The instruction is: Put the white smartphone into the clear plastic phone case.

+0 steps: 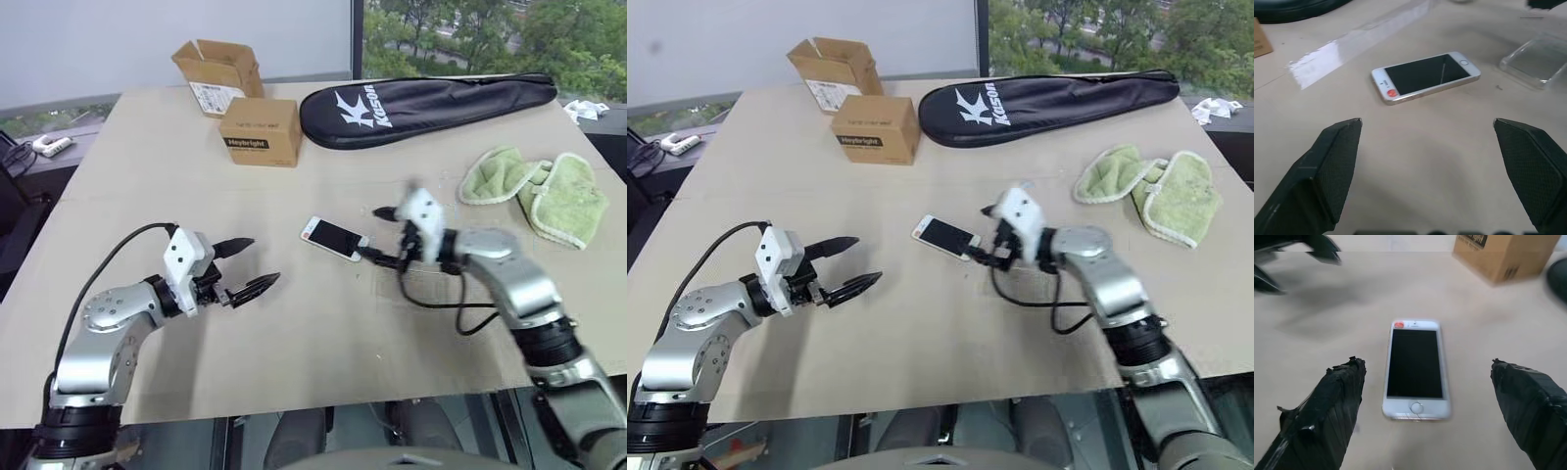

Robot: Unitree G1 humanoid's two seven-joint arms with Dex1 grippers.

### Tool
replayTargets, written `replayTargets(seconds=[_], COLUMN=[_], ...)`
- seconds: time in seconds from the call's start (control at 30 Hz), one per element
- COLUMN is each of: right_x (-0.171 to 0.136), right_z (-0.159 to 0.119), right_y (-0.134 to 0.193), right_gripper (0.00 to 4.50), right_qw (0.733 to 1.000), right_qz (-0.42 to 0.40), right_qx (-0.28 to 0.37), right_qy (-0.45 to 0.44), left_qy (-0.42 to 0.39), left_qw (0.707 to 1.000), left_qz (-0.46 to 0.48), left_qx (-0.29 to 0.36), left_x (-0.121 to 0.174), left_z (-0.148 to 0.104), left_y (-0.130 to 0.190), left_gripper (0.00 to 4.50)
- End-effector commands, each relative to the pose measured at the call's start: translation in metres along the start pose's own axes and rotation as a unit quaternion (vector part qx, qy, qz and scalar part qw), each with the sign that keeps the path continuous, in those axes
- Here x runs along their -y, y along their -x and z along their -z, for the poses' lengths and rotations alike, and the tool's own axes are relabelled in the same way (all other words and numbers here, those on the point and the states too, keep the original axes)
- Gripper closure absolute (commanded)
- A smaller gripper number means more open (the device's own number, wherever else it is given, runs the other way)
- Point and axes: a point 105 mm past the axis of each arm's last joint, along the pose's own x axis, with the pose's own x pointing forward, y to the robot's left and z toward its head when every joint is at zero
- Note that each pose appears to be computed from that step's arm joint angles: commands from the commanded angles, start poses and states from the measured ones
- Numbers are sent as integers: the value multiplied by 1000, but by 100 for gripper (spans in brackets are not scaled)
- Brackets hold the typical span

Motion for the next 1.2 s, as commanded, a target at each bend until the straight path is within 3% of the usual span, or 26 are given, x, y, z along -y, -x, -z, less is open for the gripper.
replayTargets(seconds=[0.03, 0.23, 0.33, 0.5, 0.7, 0.77, 0.87, 0.97, 1.03, 1.2], right_x=[-6, -12, -1, 15, 6, 0, -2, 0, -3, -3], right_z=[-5, 25, 34, 27, 43, 47, 46, 41, 25, -6], right_y=[-20, -36, -37, -40, -38, -36, -35, -35, -37, -16], right_gripper=[11, 11, 11, 11, 11, 62, 153, 154, 156, 158], right_qw=[1000, 994, 990, 989, 981, 980, 981, 983, 989, 997], right_qz=[0, -26, 3, 49, 35, 27, 24, 27, 10, -40], right_qx=[-14, -102, -137, -138, -183, -190, -189, -178, -134, -59], right_qy=[2, -15, -27, -16, -48, -50, -43, -27, -59, -16], left_qy=[-18, -15, -14, -10, -7, -8, -8, -8, -8, 2], left_qw=[1000, 1000, 1000, 1000, 1000, 1000, 1000, 1000, 1000, 1000], left_qz=[-17, -26, -28, -18, -11, -8, -6, -4, 2, -5], left_qx=[6, 1, -3, -7, -5, -4, -3, -3, 2, 8], left_x=[-5, -2, 0, 6, 7, 7, 6, 6, 8, 4], left_z=[-8, -8, -6, -4, -4, -4, -6, -7, -11, -20], left_y=[12, 22, 26, 28, 25, 24, 24, 22, 18, 4], left_gripper=[0, 0, 0, 0, 0, 0, 0, 0, 0, 0])
